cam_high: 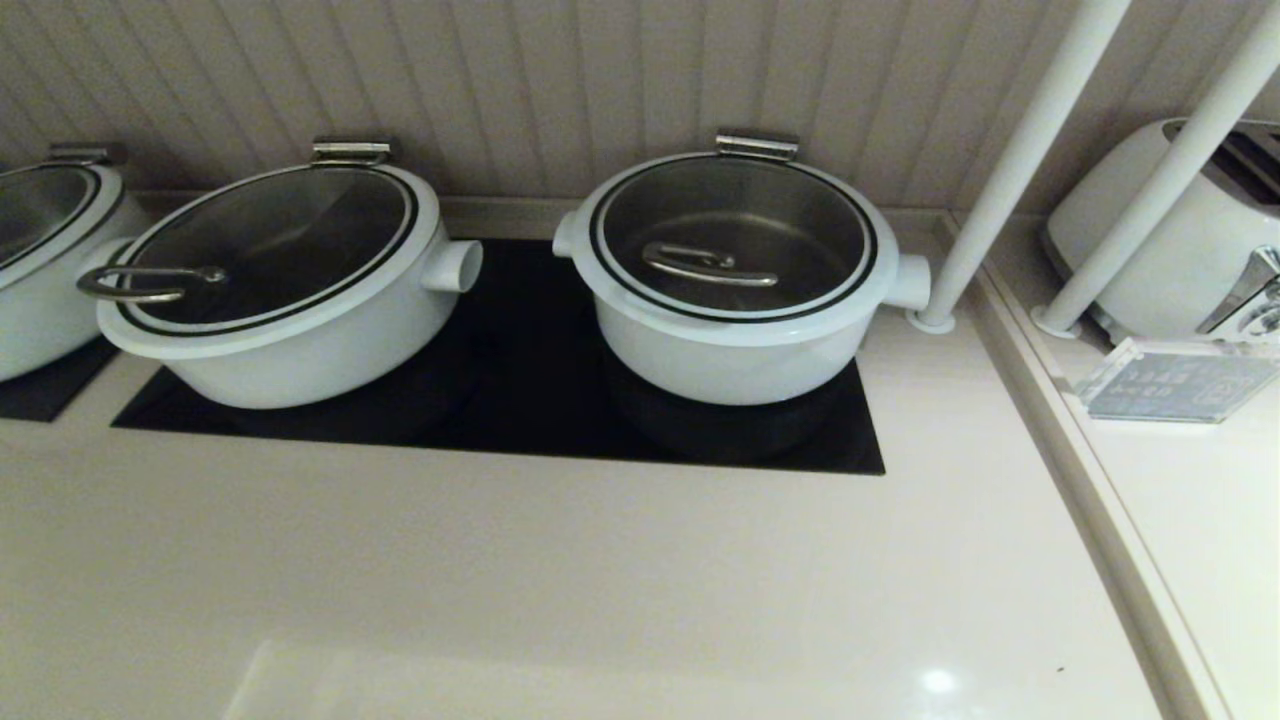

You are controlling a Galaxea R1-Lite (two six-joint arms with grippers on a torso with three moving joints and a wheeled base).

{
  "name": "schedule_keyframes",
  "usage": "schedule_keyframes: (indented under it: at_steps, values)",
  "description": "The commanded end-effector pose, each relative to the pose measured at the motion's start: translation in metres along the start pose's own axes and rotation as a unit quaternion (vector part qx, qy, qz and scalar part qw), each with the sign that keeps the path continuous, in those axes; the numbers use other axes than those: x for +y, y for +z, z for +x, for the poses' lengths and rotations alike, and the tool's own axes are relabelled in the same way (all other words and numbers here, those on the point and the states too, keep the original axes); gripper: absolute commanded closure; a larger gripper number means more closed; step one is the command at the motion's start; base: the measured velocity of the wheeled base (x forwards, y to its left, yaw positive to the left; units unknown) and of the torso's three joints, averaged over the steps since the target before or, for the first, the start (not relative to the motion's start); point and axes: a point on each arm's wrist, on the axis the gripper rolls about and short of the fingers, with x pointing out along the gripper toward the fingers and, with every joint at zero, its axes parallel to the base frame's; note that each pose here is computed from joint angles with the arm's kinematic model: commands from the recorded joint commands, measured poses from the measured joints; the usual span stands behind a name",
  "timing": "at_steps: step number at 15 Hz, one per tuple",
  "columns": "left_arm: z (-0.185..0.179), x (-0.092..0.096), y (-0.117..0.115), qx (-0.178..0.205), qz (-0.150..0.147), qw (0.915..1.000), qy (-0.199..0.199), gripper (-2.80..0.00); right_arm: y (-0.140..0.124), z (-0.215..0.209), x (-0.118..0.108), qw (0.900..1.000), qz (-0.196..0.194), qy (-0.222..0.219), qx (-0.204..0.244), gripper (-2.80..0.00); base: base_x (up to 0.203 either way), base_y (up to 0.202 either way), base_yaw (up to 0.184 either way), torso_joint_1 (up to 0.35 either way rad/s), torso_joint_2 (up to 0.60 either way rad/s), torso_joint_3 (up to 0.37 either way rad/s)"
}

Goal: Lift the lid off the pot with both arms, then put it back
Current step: Open the food pot lid a small opening with the right arm

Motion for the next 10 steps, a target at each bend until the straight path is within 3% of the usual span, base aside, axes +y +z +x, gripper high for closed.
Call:
schedule_keyframes:
  at_steps: [1,10]
  values:
    - [0.0,0.0,0.0001,0.0,0.001,1.0,0.0,0.0,0.0,0.0001,0.0,1.0,-0.001,0.001,0.001,0.0,0.0,0.0,0.0,0.0,0.0,0.0]
    - [0.0,0.0,0.0002,0.0,0.001,1.0,-0.001,0.0,0.0006,0.0,0.0003,1.0,-0.012,0.006,-0.001,0.0,0.0,0.0,0.0,0.0,0.0,0.0]
